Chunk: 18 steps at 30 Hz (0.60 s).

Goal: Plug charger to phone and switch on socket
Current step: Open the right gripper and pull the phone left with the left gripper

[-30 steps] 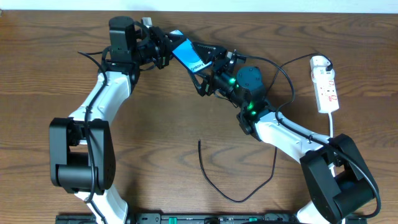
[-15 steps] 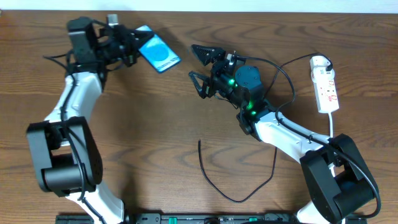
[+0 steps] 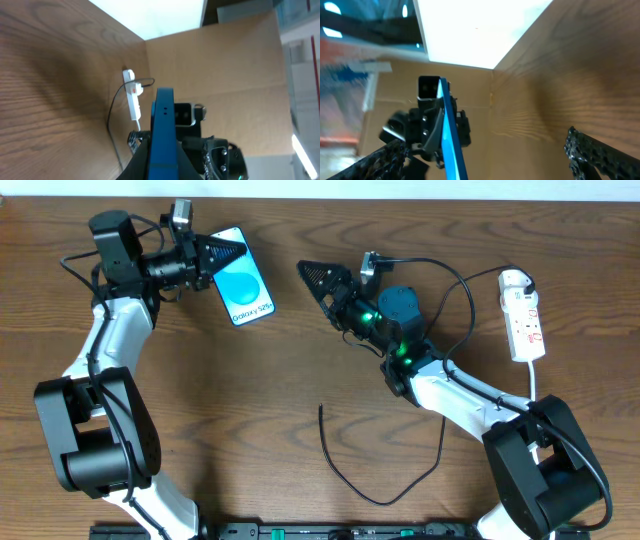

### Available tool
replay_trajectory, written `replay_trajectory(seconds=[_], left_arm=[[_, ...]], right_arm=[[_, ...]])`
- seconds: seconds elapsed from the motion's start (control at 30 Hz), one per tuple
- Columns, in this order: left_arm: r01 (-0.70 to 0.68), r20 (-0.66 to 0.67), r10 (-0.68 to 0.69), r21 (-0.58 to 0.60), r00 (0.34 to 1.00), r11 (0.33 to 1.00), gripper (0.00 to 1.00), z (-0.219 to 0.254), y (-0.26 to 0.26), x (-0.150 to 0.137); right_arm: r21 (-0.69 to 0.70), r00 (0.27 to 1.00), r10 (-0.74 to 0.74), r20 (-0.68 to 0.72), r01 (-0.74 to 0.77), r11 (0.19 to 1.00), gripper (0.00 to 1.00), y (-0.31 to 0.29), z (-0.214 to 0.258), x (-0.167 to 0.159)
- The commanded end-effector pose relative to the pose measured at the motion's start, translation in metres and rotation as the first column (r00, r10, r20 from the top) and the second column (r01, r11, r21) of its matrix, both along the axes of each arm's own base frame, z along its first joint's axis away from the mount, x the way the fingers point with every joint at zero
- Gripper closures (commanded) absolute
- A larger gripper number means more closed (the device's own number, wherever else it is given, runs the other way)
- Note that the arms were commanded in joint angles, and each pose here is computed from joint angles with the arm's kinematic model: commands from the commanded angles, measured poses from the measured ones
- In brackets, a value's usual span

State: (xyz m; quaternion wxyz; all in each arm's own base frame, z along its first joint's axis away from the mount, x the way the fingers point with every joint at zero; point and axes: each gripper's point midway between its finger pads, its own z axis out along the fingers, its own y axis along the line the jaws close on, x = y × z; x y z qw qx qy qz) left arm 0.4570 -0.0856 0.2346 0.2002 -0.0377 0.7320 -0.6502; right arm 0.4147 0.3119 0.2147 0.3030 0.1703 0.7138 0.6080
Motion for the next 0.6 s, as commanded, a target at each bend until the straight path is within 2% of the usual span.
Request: replay_trajectory(seconds=[0.0,0.33,0.57], left_arm=[[0.067,0.141,-0.069,0.020,0.988,0.998,0.93,0.008,-0.003,-0.016],[0.025,0.219,-0.036,0.052,0.975,0.998,0.93,0.000,0.016,-0.015],[-0.009,0.216,-0.003,0.058,0.976,0.998,0.93,-0.018,0.030,-0.021]], right_arm=[[-0.107,0.986,0.053,0.157,-0.036,0.994,0.01,0.005,0.010,-0.003],[-0.155,0.964,0.162,0.209,-0.131,0.979,0.01,0.013,0.026,-0.005],[-0.391,0.946,0.271,0.176,-0.185,0.901,0.01,0.022,0.028,0.001]])
